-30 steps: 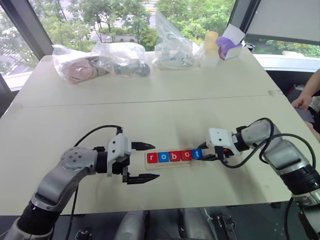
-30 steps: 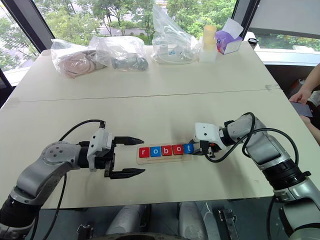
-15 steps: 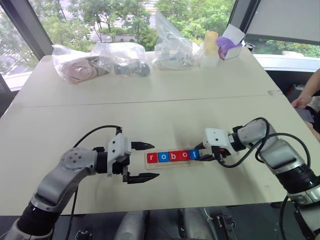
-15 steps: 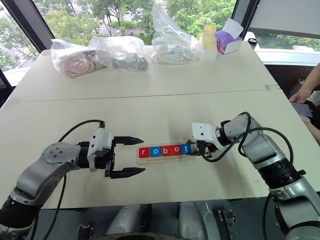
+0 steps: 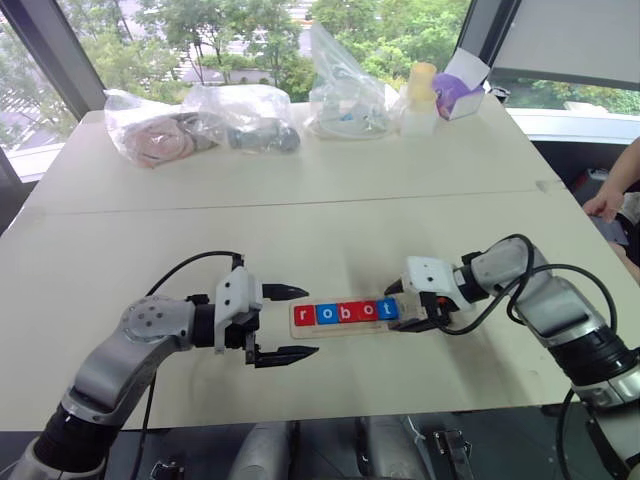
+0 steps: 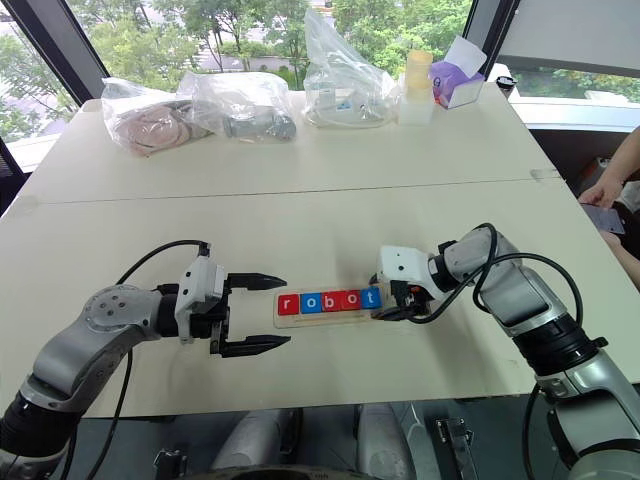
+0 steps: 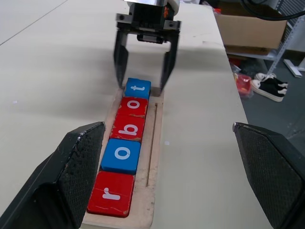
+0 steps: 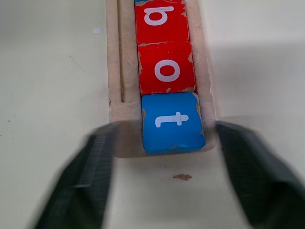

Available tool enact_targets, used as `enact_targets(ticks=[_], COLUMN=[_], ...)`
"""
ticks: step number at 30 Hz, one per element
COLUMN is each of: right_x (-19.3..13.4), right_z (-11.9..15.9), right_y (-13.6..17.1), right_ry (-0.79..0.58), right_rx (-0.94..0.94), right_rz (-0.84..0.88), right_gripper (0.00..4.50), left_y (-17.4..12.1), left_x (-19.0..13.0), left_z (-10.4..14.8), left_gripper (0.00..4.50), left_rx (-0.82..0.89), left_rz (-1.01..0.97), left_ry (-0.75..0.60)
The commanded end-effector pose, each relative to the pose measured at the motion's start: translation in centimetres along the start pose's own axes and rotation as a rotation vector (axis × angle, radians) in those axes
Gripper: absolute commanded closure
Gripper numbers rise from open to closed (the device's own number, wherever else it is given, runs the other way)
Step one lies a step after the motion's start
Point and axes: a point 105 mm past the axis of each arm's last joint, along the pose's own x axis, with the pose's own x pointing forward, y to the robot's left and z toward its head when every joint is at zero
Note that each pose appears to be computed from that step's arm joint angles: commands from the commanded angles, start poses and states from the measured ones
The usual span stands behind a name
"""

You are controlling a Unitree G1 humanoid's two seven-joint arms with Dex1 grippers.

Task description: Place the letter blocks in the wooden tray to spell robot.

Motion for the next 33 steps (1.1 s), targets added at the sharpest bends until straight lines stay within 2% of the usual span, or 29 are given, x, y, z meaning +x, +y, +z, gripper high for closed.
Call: enact_targets(ticks=[1, 6, 14, 33], right_x=[-0.3, -2.1, -4.0, -2.4], right_z=[1.3, 1.6, -0.3, 0.9], right_y=[-0.2, -1.5, -3.4, -3.8], right_ry=[-0.015, -0.018, 0.044, -0.015], right_rx=[-0.049, -0.046, -0.033, -0.060], right_rz=[-0.009, -0.084, -0.173, -0.173], right_gripper=[0.03, 0.03, 0.03, 0.03], left_y=[-0.1, -0.1, 0.0, -0.1], left_x=[-0.2, -0.2, -0.1, -0.3], left_z=[1.2, 1.2, 1.3, 1.2], left_gripper=[0.00, 0.00, 0.00, 0.00], left_rx=[0.051, 0.050, 0.051, 0.051], left_rz=[0.004, 0.003, -0.001, -0.004], left_ry=[-0.030, -0.031, -0.031, -0.023])
